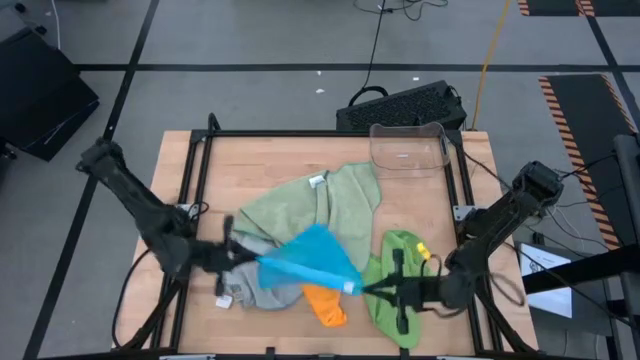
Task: Fold microfiber towels
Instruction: Fold the blue microfiber towel
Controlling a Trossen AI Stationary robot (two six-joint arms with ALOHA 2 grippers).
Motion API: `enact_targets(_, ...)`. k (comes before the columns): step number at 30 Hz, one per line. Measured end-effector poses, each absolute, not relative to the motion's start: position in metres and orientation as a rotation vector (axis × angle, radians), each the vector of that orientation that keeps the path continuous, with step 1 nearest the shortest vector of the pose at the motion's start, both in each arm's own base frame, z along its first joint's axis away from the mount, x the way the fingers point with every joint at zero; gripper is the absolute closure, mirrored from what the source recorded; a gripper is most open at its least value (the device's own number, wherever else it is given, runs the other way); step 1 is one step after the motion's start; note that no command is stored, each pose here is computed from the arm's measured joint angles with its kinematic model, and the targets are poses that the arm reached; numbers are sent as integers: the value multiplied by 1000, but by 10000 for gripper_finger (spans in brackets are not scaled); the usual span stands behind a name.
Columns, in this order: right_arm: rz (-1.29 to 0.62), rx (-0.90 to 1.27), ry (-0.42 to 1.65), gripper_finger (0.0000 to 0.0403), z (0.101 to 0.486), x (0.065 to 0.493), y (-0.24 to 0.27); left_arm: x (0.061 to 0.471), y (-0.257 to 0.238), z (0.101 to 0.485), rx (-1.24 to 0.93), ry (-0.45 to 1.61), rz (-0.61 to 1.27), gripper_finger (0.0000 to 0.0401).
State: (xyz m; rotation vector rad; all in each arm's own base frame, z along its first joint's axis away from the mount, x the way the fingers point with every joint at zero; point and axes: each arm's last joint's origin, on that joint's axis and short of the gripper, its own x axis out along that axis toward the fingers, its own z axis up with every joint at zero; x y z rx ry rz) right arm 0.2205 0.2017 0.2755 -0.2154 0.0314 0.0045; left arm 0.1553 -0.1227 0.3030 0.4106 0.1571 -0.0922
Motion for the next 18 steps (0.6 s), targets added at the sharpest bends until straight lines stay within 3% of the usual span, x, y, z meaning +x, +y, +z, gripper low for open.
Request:
enact_targets(7, -102, -252, -94, 403, 313, 223, 166, 133, -84, 332, 315, 28, -33, 394)
enact_targets(18, 44, -178, 34, 403, 287, 241, 162, 165, -123, 287, 233, 294, -295, 388)
